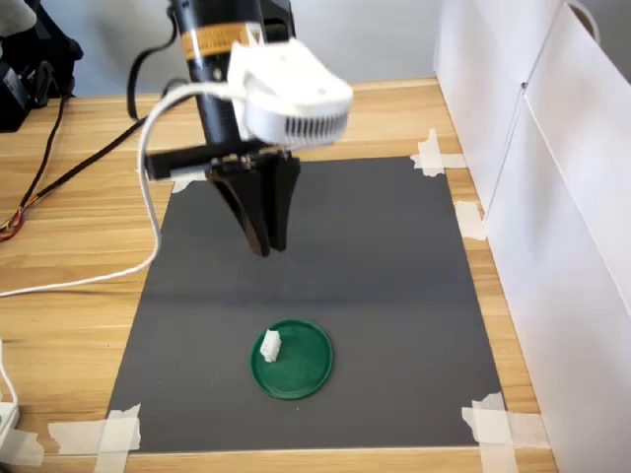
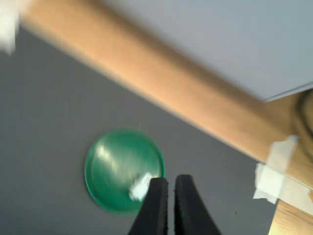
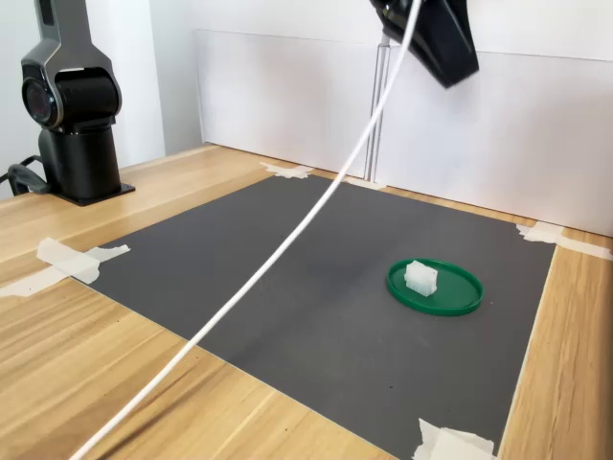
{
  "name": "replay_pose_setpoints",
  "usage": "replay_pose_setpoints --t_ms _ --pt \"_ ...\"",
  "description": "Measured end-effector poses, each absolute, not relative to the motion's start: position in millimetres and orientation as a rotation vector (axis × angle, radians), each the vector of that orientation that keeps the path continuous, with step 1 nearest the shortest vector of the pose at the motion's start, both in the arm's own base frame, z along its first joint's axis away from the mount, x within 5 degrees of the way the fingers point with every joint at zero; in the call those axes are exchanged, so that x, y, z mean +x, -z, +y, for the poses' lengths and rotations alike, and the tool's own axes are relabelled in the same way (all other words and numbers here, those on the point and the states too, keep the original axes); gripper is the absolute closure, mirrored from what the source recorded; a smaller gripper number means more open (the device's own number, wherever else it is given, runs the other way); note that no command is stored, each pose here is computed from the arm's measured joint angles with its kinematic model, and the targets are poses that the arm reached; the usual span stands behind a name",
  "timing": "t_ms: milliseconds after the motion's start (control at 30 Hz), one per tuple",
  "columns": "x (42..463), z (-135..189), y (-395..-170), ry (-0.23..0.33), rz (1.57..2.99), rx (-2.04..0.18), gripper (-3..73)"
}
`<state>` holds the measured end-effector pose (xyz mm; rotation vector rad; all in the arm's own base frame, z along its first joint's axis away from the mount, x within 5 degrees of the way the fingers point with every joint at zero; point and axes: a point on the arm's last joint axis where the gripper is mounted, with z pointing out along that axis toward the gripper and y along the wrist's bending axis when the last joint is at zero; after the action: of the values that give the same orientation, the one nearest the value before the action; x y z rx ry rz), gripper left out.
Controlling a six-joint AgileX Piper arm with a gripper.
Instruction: Grasp a white terminal and put it in the green lid.
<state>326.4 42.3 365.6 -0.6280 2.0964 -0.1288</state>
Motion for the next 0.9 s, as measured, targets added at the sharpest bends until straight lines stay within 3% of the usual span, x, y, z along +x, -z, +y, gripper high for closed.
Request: replay_pose_setpoints --t_ms 167,267,600,900 --pt "267.2 34.0 -400.3 -0.033 1.974 -0.254 71.3" --pt "228.4 26.9 -413.3 -0.1 1.911 -0.091 71.4" --pt "102.4 10.0 -407.4 -0.192 1.692 0.056 71.6" --pt "39.6 3.5 -369.3 -0.223 1.569 0.06 71.6"
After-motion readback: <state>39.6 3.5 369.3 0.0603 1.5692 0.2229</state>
